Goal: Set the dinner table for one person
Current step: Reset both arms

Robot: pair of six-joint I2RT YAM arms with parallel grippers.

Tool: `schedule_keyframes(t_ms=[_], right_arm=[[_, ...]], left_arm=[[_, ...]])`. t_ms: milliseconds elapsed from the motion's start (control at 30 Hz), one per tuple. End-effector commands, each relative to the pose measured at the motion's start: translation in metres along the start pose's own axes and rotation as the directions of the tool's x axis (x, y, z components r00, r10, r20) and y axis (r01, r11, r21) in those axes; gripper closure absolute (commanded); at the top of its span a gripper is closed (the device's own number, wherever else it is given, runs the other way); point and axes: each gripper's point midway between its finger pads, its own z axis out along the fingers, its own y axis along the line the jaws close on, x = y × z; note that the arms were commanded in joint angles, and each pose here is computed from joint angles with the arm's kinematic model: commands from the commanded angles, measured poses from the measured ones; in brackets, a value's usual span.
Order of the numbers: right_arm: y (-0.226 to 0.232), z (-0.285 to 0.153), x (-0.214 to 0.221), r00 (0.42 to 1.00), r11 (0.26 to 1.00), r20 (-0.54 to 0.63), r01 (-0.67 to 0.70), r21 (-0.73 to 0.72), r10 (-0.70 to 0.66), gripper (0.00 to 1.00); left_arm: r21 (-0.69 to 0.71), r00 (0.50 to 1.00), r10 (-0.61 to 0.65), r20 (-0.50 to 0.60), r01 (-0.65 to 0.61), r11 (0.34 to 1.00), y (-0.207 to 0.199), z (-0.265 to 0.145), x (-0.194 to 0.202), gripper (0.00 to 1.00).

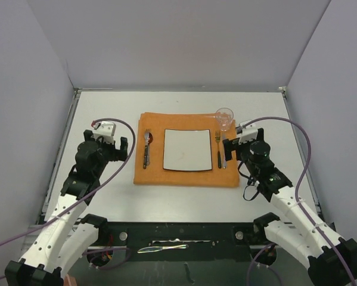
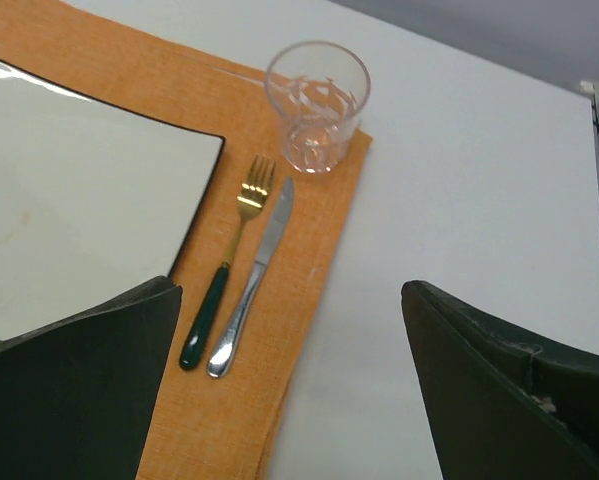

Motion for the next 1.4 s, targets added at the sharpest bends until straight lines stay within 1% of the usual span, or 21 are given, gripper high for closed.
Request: schedule_keyframes(t_ms=[0,67,167,333,400,467,567,667,700,767,833,1000,1100,1200,1300,1333,1367], right_arm=[[-0.033,-0.004,-0.020,0.994,0.992,0.072,-0.090,0.086,0.084,0.02],[-0.042,-0.003,-0.017,0.995,0.989,0.064,-0.088,0.118,0.081,0.02],[-0.046,0.003,-0.010,0.996,0.989,0.038,-0.083,0.124,0.079,0.02],[-0.067,0.016,0.025,0.989,0.973,-0.021,-0.137,0.184,0.143,0.02],[-0.069,0.023,0.036,0.990,0.977,-0.042,-0.127,0.172,0.137,0.02],[-0.070,0.030,0.046,0.988,0.979,-0.059,-0.130,0.157,0.140,0.02],[-0.076,0.040,0.063,0.985,0.975,-0.070,-0.144,0.169,0.157,0.02],[-0.081,0.052,0.091,0.980,0.966,-0.101,-0.143,0.217,0.168,0.02],[-0.081,0.056,0.093,0.982,0.966,-0.094,-0.143,0.217,0.167,0.02],[-0.081,0.066,0.100,0.983,0.967,-0.098,-0.129,0.222,0.154,0.02],[-0.086,0.071,0.107,0.982,0.959,-0.105,-0.123,0.254,0.154,0.02],[-0.090,0.082,0.117,0.987,0.959,-0.105,-0.089,0.270,0.122,0.02],[-0.090,0.085,0.120,0.988,0.961,-0.112,-0.077,0.265,0.110,0.02],[-0.096,0.086,0.126,0.984,0.951,-0.107,-0.109,0.290,0.145,0.02],[-0.101,0.085,0.134,0.980,0.939,-0.095,-0.135,0.318,0.173,0.02],[-0.102,0.085,0.137,0.980,0.936,-0.090,-0.141,0.323,0.178,0.02],[-0.102,0.084,0.140,0.979,0.935,-0.086,-0.147,0.322,0.184,0.02]], left_arm=[[-0.118,0.995,0.001,0.096,0.011,0.993,0.024,-0.005,-0.018,0.03],[-0.149,0.993,-0.004,0.120,0.022,0.989,0.032,-0.004,-0.016,0.02],[-0.181,0.992,-0.030,0.126,0.052,0.982,0.044,0.001,-0.005,0.02],[-0.240,0.988,-0.108,0.112,0.133,0.962,0.069,0.023,0.020,0.02],[-0.229,0.986,-0.093,0.136,0.122,0.966,0.069,0.032,0.025,0.02],[-0.248,0.987,-0.091,0.134,0.123,0.961,0.074,0.039,0.035,0.02],[-0.253,0.987,-0.124,0.103,0.146,0.956,0.075,0.050,0.062,0.02],[-0.315,0.979,-0.190,0.073,0.203,0.927,0.082,0.055,0.093,0.02],[-0.338,0.979,-0.194,0.065,0.205,0.919,0.085,0.056,0.102,0.02],[-0.348,0.985,-0.168,0.034,0.169,0.922,0.088,0.059,0.112,0.02],[-0.334,0.991,-0.130,0.039,0.136,0.933,0.087,0.063,0.114,0.02],[-0.341,0.993,-0.104,0.064,0.119,0.933,0.092,0.076,0.122,0.02],[-0.268,0.994,-0.097,0.049,0.106,0.957,0.082,0.088,0.125,0.02],[-0.181,0.995,-0.074,0.063,0.084,0.980,0.070,0.094,0.135,0.02],[-0.167,0.994,-0.071,0.089,0.085,0.982,0.068,0.093,0.142,0.02],[-0.155,0.991,-0.061,0.118,0.079,0.985,0.067,0.094,0.138,0.02],[-0.159,0.991,-0.061,0.120,0.080,0.984,0.068,0.097,0.140,0.02]])
